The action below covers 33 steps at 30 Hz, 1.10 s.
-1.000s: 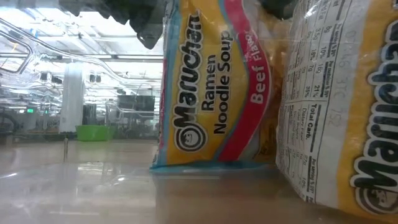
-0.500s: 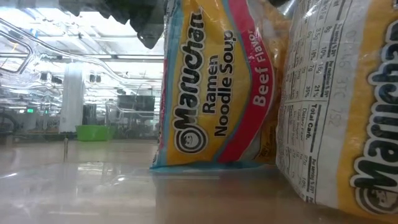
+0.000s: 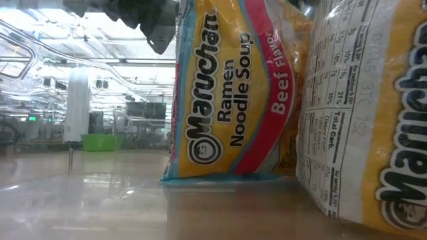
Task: Pick & Place Food Item
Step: Put the orange seasoning pack into the top transparent bin
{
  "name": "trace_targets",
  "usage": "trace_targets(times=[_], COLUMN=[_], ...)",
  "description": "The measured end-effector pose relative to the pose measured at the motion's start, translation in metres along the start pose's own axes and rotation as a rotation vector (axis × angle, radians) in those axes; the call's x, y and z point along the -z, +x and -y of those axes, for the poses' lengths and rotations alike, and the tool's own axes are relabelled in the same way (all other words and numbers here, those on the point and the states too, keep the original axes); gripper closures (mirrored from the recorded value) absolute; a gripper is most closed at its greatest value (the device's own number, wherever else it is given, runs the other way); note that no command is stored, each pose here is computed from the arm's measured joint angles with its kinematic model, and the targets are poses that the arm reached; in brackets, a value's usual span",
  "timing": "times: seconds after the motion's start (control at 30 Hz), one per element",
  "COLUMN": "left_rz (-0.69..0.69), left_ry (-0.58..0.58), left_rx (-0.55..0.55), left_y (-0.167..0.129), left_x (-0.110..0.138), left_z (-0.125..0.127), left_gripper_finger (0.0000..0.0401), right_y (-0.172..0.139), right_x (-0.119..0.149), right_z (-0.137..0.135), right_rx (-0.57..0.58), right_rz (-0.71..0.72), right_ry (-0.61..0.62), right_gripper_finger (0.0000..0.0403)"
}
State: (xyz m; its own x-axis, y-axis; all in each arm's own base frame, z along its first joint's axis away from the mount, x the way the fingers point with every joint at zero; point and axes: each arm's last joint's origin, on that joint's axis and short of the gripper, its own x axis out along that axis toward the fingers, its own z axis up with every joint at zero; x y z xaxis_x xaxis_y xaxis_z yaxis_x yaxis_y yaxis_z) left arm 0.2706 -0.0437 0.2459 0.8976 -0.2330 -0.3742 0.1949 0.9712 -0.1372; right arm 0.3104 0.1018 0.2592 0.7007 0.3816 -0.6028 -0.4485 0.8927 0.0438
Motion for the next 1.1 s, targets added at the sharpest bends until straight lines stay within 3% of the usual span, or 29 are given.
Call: trace_targets(times=[0.27,0.6,1.1], left_rz=[-0.01,-0.096,-0.158], left_ry=[-0.001,-0.002,-0.095], left_rx=[-0.134,-0.261,-0.308], left_y=[0.0,-0.009,-0.027], left_x=[0.002,0.009,0.011], left_z=[-0.004,-0.007,-0.006], left_gripper_finger=[0.0292,0.0292,0.0294], right_y=[-0.012,-0.023,-0.028], right_x=[0.003,0.008,0.019], right_z=[0.005,0.011,0.037], right_rx=[0.127,0.413,0.515], right_rz=[-0.048,-0.119,-0.183], right_ry=[0.033,0.066,0.118], right_gripper_finger=[0.0351,0.0398,0.0402])
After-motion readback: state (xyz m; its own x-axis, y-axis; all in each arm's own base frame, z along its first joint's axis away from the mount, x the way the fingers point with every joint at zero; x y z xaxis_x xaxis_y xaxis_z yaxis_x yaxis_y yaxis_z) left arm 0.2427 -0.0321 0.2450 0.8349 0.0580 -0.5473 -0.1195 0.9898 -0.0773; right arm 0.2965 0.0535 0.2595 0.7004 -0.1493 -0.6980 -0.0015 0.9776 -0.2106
